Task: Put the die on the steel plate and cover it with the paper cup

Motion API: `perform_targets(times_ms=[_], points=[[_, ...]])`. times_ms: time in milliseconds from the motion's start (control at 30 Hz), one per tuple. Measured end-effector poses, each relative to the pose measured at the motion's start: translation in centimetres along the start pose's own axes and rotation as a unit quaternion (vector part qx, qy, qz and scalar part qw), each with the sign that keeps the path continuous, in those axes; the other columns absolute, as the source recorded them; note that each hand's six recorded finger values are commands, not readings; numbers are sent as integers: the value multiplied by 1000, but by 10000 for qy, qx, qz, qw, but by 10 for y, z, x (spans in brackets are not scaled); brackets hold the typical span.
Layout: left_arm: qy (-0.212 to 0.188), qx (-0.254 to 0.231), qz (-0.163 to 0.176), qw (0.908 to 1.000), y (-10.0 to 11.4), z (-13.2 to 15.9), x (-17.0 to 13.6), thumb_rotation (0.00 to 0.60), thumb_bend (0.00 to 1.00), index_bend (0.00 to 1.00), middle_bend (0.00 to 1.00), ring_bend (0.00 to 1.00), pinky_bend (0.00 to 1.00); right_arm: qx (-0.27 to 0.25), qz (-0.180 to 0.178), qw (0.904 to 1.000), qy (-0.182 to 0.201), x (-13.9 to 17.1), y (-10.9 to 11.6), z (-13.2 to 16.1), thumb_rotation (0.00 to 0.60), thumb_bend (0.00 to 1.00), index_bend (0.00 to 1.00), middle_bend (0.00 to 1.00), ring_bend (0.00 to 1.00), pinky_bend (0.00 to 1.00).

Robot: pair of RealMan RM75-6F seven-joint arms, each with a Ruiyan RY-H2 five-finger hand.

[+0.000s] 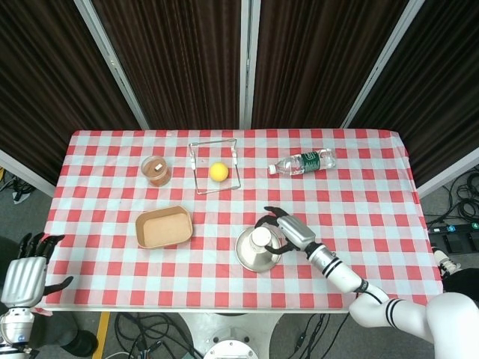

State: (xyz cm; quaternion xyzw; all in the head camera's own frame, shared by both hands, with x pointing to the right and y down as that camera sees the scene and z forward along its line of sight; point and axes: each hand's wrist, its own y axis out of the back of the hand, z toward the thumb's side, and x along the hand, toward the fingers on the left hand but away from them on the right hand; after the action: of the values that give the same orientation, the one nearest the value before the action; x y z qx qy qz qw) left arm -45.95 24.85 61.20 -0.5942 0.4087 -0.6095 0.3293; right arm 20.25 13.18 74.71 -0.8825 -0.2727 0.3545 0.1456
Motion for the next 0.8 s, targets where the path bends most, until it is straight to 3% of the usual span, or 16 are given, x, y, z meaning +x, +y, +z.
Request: perform_targets(times_ms=[200, 467, 700, 800], points=[[-37, 14, 8, 10000, 1, 2, 1, 600, 51, 174, 185, 88, 3, 12, 375, 9989, 277, 10, -18, 13, 600, 327, 562, 297, 29, 49], [-2, 3, -7, 10000, 0, 0, 0, 600, 51, 174, 185, 88, 3, 15, -25, 10000, 48, -2, 2, 2, 600, 326, 561, 297, 29, 48], [-24, 19, 0, 10000, 0, 1, 2, 600, 51, 174, 185, 88, 3, 96, 390, 9986, 348, 10, -15, 16, 600, 327, 559, 298, 29, 47], [-35, 16, 3, 10000, 0, 2, 2, 600, 51, 174, 185, 88, 3, 186, 383, 9985, 330, 10, -14, 14, 600, 327, 558, 298, 29, 47]])
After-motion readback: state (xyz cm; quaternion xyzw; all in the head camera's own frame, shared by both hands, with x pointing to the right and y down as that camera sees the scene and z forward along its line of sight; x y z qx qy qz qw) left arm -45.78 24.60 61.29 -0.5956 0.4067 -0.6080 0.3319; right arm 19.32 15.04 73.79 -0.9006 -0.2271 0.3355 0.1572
